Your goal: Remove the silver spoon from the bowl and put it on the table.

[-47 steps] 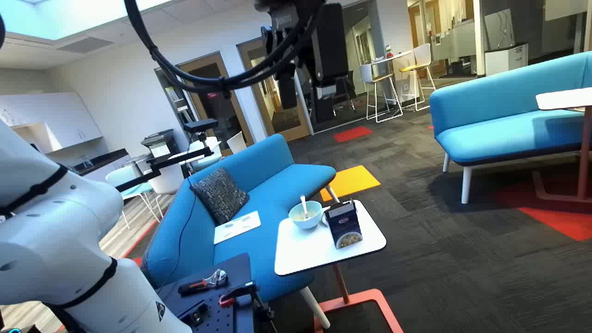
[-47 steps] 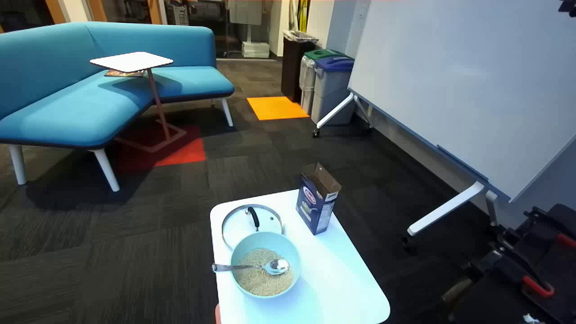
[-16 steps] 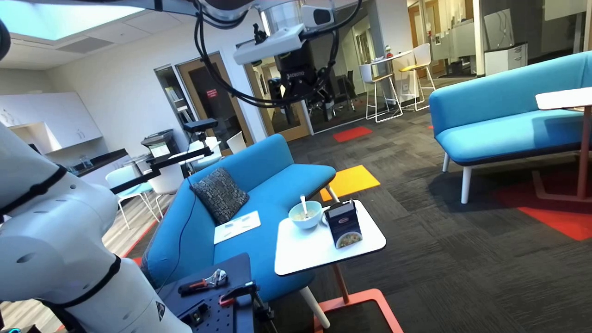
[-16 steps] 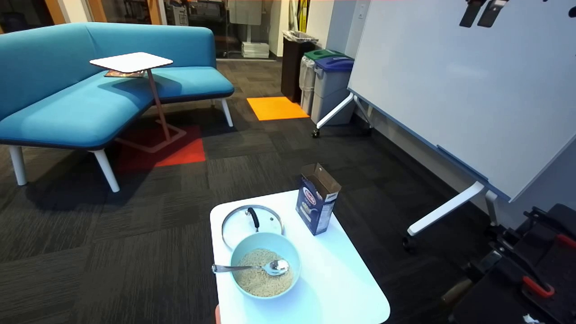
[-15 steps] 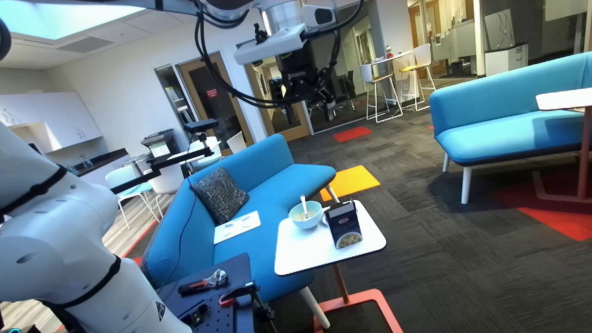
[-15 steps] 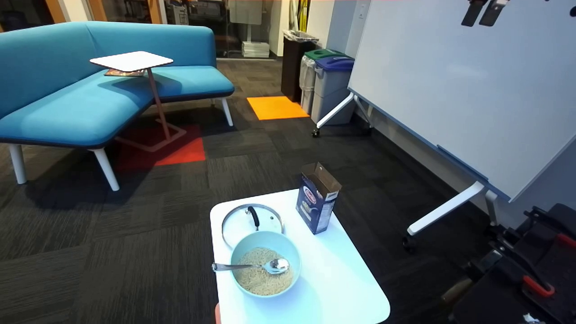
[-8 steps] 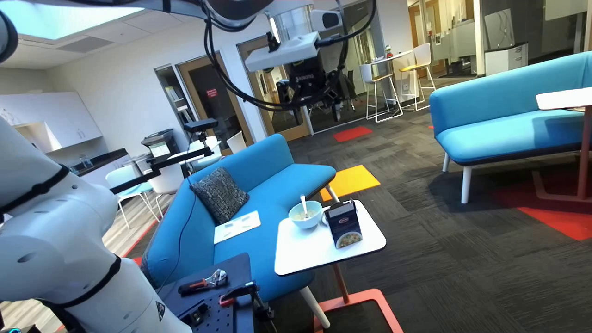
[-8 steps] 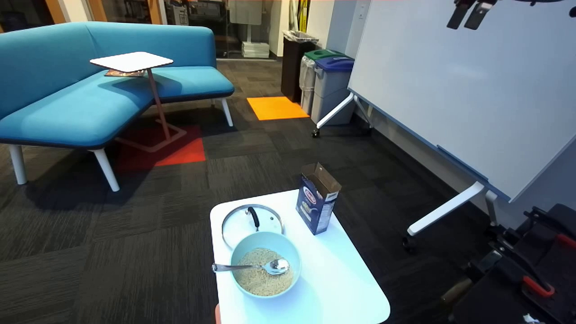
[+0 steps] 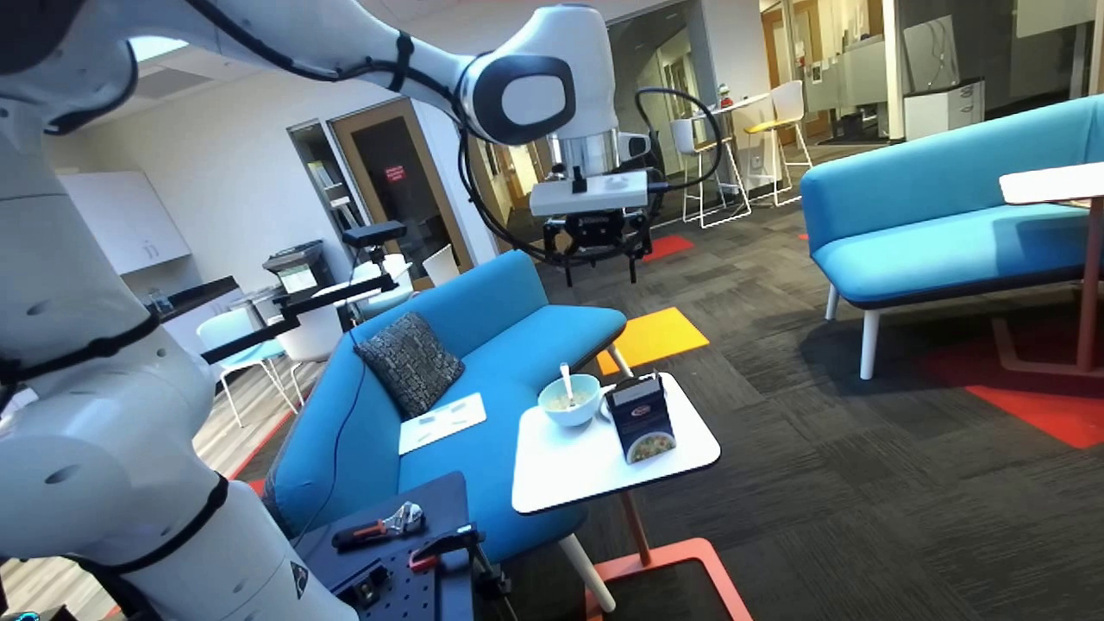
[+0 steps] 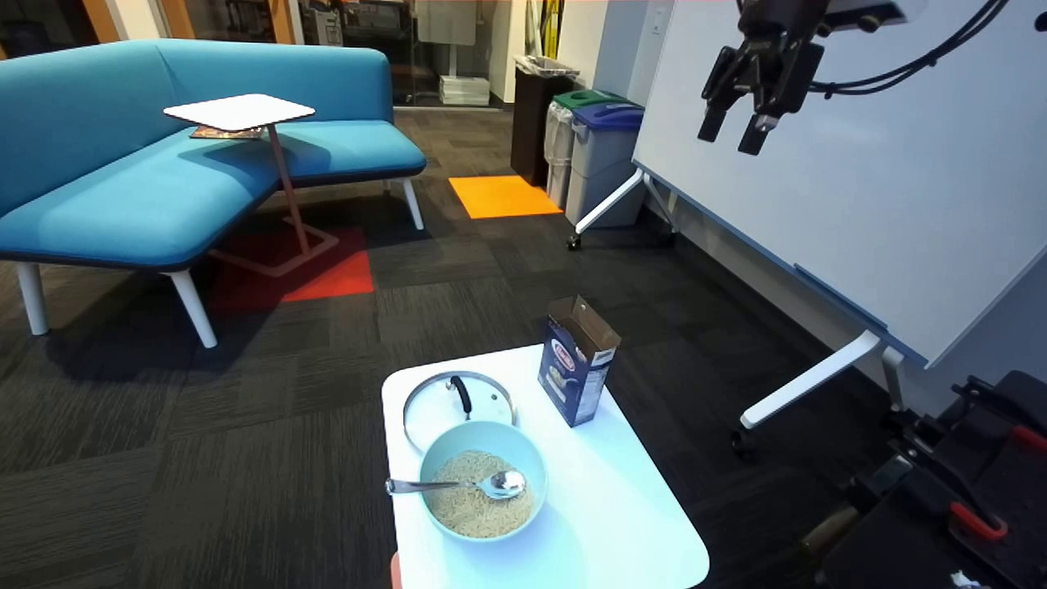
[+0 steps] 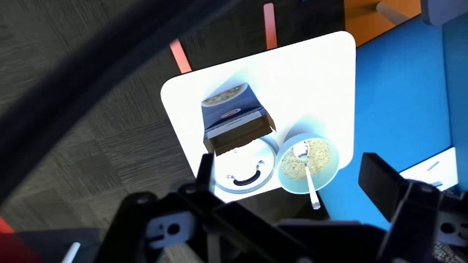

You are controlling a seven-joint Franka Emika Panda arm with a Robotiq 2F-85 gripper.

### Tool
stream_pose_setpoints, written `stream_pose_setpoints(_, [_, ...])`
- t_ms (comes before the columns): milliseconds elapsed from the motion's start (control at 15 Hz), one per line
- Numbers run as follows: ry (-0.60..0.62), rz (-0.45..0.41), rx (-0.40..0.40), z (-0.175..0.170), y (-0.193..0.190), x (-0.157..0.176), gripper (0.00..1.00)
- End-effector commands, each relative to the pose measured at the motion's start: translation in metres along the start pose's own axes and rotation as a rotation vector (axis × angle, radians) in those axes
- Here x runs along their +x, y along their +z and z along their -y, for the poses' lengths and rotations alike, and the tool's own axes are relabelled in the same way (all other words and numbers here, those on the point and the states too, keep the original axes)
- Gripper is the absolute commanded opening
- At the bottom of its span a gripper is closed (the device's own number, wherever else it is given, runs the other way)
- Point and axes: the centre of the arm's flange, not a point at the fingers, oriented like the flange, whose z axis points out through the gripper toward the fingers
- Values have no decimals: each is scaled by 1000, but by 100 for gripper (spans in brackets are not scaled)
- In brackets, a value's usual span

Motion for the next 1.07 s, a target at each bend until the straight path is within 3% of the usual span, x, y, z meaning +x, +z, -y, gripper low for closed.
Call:
stream_pose_setpoints(0, [-108, 3, 44, -9, 32, 37, 100])
stream_pose_setpoints(267, [-230, -25, 121, 1, 59, 68, 100])
stream_pose_setpoints(400, [-307, -61, 162, 34, 78, 82, 100])
stream_pose_setpoints(733, [-472, -113, 321, 78, 118, 123, 100])
stream_pose_setpoints(800, [-479, -99, 337, 84, 121, 126, 100])
stream_pose_setpoints(867, [-450, -91, 294, 84, 118, 118, 100])
stream_pose_setpoints(1000, [-464, -84, 315, 91, 128, 122, 100])
